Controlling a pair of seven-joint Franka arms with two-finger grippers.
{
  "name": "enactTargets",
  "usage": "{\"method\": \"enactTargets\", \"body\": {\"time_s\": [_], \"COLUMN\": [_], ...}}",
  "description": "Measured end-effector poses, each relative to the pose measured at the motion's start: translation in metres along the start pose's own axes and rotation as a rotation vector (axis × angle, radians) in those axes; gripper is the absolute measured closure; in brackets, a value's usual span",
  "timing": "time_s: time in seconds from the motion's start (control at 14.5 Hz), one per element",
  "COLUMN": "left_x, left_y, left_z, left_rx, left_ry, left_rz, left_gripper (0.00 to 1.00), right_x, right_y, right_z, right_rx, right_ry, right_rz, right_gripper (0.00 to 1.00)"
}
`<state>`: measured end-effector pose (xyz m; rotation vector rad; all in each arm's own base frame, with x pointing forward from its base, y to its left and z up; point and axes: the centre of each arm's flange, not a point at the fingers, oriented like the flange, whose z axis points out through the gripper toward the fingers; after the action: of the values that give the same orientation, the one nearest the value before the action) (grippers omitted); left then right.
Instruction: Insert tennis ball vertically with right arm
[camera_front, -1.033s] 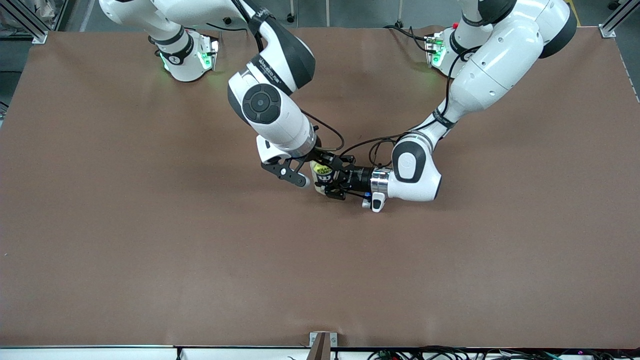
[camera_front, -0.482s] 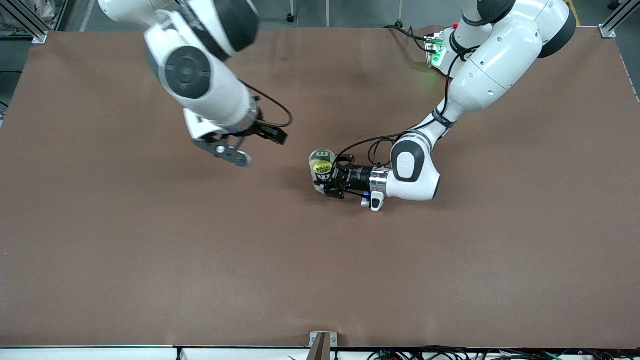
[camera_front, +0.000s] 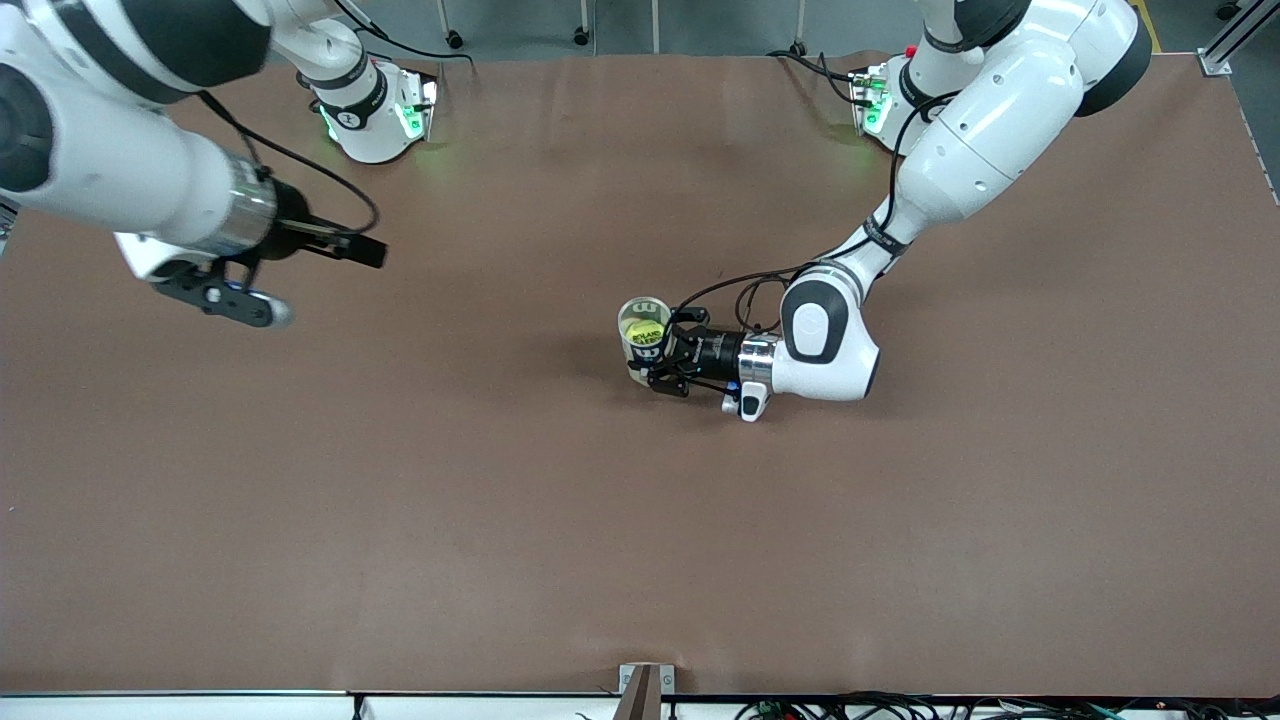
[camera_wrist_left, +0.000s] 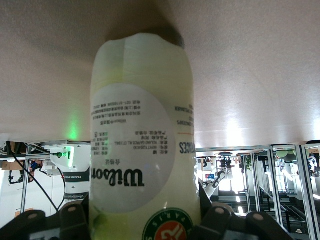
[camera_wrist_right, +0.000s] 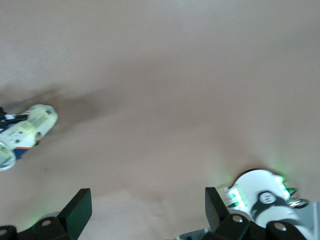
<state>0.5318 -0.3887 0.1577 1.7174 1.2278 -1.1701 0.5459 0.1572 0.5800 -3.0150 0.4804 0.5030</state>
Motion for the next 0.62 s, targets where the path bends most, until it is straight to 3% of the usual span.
{"method": "enactTargets", "body": {"time_s": [0.14, 0.28, 0.62], "left_x": [0.0, 0.0, 0.003], "left_y": [0.0, 0.0, 0.001], "left_z": [0.0, 0.0, -0.003], "left_rx": [0.0, 0.001, -0.004], "left_ry": [0.0, 0.0, 0.006], "left_rz": [0.0, 0.0, -0.003], "left_gripper": [0.21, 0.02, 0.0], "right_x": [0.006, 0.017, 0.038], "right_y": [0.037, 0.075, 0.135], "right_z": [-0.005, -0.01, -0.018], "right_rx": [0.007, 0.014, -0.038], "right_ry": [0.002, 0.009, 0.046], "right_rz": [-0.046, -0.09, -0.175], "right_gripper": [0.0, 0.0, 0.0]}}
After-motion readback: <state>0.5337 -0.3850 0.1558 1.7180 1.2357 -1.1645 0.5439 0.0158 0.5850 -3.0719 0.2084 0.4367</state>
